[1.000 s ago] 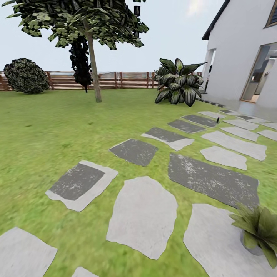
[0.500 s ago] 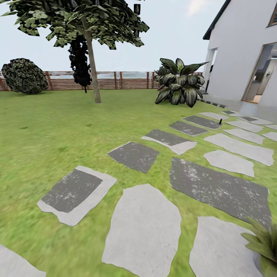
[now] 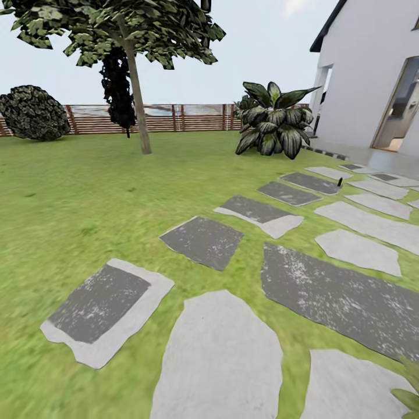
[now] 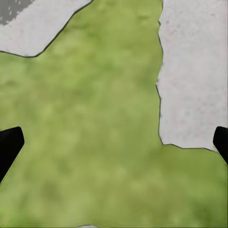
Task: Pick up the pesticide atomizer in the garden and spray insectifuge to fully cover both potted plants in the garden.
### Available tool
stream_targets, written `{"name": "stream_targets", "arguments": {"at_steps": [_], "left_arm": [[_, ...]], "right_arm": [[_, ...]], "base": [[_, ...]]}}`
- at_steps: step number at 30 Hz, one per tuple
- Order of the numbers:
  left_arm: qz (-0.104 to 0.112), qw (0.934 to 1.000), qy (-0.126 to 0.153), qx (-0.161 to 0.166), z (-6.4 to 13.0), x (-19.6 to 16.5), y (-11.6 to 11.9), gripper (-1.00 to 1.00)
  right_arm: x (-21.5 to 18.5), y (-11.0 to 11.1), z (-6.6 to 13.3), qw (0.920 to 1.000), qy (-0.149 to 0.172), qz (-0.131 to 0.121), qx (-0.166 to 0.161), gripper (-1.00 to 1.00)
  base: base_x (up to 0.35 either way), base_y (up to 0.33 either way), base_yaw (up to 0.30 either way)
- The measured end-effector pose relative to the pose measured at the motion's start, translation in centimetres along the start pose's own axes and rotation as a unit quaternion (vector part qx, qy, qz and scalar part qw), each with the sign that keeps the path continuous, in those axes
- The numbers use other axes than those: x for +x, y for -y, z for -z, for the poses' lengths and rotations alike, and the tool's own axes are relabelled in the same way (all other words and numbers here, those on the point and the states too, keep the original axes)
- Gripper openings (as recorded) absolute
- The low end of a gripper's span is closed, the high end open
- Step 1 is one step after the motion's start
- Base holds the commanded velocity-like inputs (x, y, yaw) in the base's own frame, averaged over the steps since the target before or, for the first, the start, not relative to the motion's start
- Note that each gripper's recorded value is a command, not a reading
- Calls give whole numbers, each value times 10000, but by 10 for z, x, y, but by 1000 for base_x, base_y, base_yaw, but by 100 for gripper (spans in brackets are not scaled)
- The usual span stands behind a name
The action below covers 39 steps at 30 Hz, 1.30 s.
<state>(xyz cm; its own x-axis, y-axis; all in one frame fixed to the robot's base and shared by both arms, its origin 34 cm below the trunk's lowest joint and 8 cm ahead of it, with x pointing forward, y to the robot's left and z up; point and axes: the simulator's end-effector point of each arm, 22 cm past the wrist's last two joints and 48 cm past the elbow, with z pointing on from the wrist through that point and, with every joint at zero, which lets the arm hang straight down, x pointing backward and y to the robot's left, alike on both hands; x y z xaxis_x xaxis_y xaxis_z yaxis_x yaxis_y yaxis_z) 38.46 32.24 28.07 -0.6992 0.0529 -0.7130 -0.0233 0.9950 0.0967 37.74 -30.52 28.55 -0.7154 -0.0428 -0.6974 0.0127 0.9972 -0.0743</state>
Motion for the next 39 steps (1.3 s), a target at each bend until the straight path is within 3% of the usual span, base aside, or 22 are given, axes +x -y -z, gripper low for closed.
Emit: {"name": "stream_targets", "arguments": {"at_steps": [34, 39], "left_arm": [[0, 10000, 0, 1, 0, 0, 0, 100], [2, 10000, 0, 1, 0, 0, 0, 100]], "right_arm": [[0, 0, 0, 10000, -3, 0, 0, 100], [0, 0, 0, 10000, -8, 0, 1, 100]], "base": [[340, 0, -1], [340, 0, -175]]}}
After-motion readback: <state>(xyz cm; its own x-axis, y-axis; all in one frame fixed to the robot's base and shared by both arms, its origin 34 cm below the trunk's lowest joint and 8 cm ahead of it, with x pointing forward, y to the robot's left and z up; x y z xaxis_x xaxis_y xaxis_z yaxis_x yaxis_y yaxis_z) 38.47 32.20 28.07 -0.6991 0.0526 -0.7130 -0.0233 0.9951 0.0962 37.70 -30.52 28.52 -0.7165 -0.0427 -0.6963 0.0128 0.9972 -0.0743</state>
